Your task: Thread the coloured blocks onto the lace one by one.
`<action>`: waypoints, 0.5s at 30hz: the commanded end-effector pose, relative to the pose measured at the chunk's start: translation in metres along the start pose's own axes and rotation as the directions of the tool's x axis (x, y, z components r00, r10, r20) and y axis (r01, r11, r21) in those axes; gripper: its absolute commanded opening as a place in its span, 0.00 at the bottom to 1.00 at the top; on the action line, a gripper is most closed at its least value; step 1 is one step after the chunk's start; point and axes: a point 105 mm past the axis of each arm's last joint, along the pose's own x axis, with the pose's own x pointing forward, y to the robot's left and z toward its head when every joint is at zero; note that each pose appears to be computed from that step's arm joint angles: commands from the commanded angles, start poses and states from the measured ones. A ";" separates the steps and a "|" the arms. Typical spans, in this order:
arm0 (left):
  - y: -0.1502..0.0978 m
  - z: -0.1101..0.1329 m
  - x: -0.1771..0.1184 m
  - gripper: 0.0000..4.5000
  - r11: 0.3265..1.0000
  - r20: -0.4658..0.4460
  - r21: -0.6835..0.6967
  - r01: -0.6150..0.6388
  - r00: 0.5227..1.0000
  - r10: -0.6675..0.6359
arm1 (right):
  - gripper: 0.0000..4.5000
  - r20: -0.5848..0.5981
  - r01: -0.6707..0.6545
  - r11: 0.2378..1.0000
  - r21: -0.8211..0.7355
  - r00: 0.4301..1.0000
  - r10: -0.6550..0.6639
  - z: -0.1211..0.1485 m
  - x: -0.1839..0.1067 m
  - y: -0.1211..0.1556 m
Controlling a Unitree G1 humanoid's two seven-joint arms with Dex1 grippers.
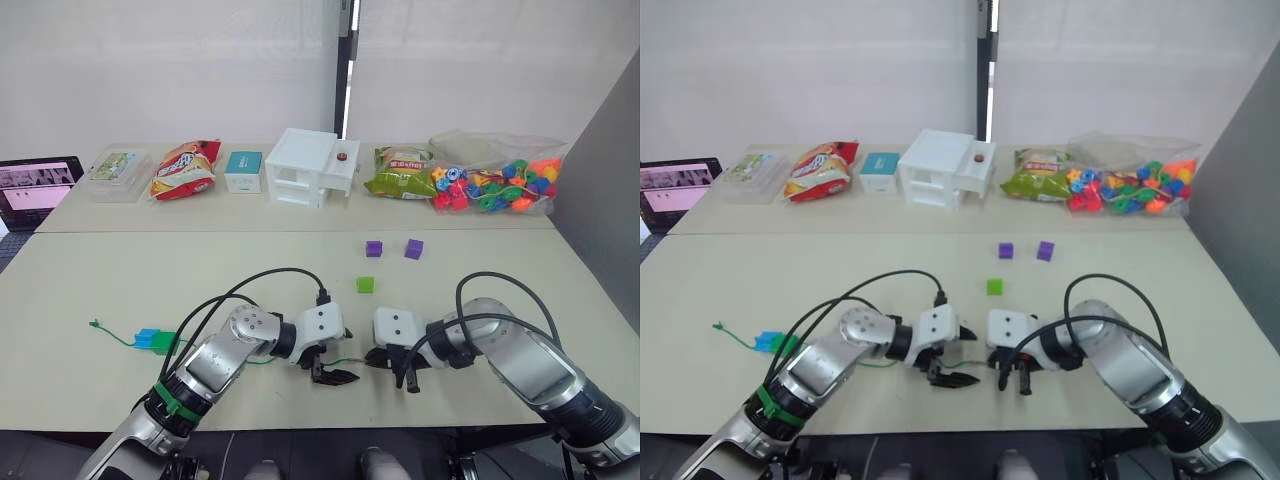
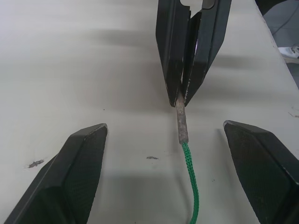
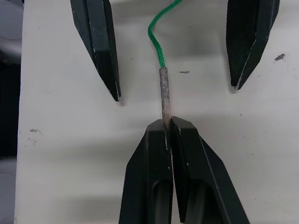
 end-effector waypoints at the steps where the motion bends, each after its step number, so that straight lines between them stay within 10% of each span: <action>1: 0.001 0.010 -0.001 0.76 0.999 0.025 0.036 0.003 1.000 -0.004 | 0.00 0.018 0.024 0.999 -0.041 1.000 -0.024 0.010 -0.007 -0.003; 11: -0.003 0.011 -0.001 0.03 0.999 0.034 0.026 0.023 0.999 -0.024 | 0.00 0.021 0.028 0.999 -0.043 0.999 -0.027 0.010 -0.007 -0.004; 15: -0.002 0.012 -0.001 0.00 0.999 0.040 0.027 0.020 0.999 -0.021 | 0.00 0.019 0.027 0.999 -0.043 0.999 -0.026 0.010 -0.007 -0.004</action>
